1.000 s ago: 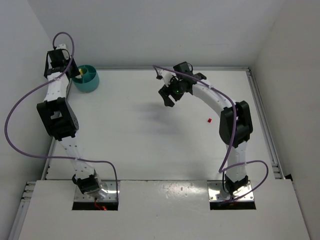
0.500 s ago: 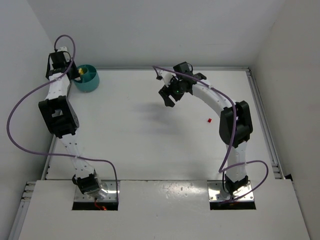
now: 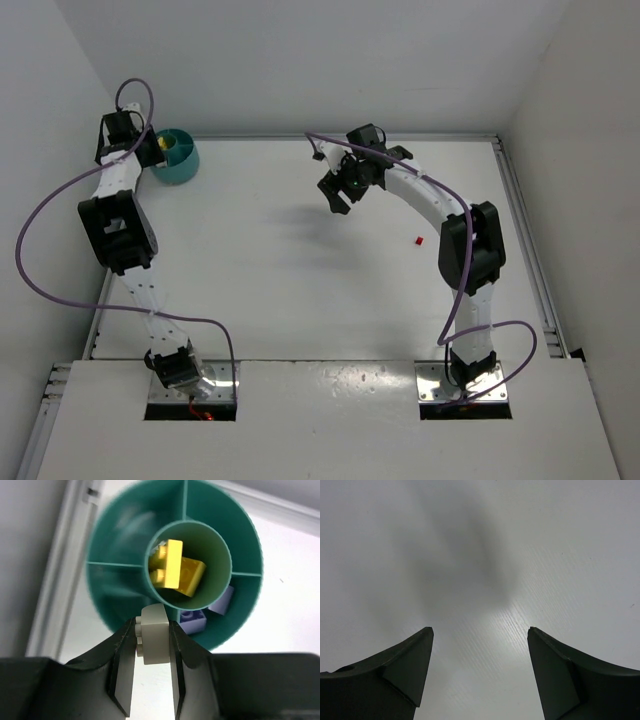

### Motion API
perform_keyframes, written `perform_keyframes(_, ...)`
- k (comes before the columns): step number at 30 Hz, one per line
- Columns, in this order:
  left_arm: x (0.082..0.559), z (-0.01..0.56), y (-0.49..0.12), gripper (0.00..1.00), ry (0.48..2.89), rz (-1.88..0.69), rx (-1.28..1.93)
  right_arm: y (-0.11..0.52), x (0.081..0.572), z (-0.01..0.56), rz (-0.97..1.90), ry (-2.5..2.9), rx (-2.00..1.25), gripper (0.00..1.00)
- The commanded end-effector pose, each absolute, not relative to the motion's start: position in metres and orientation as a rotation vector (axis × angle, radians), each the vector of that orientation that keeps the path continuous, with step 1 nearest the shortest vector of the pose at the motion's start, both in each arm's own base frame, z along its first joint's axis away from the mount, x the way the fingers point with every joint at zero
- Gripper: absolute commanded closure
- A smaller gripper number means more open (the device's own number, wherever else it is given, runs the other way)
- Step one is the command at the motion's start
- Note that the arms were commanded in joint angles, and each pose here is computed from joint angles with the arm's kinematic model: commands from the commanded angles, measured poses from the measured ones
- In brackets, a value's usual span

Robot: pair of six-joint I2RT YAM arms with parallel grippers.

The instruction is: Sort the legos into containers by color

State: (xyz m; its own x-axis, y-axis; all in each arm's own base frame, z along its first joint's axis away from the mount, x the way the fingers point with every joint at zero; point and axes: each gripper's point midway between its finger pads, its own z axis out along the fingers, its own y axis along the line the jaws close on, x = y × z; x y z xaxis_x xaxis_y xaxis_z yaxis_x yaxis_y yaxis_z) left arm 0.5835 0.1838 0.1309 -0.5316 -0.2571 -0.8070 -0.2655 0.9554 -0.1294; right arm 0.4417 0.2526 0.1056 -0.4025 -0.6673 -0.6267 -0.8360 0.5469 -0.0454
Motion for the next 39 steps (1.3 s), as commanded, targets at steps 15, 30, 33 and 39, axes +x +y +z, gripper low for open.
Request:
perform_keyframes(15,0.578,0.171,0.118,0.99,2.084,-0.201,-0.230,0.252,0.446,0.121,0.352,2.142,-1.211,0.24)
perform_keyframes(30,0.579,0.170,0.116,0.65,2.086,-0.190,-0.230,0.252,0.446,0.119,0.353,2.150,-1.214,0.24)
perform_keyframes(33,0.579,0.176,0.111,0.49,2.077,-0.212,-0.213,0.252,0.446,0.115,0.355,2.159,-1.217,0.24)
perform_keyframes(39,0.581,0.192,0.093,0.41,2.047,-0.291,-0.146,0.253,0.445,0.115,0.366,2.156,-1.220,0.24)
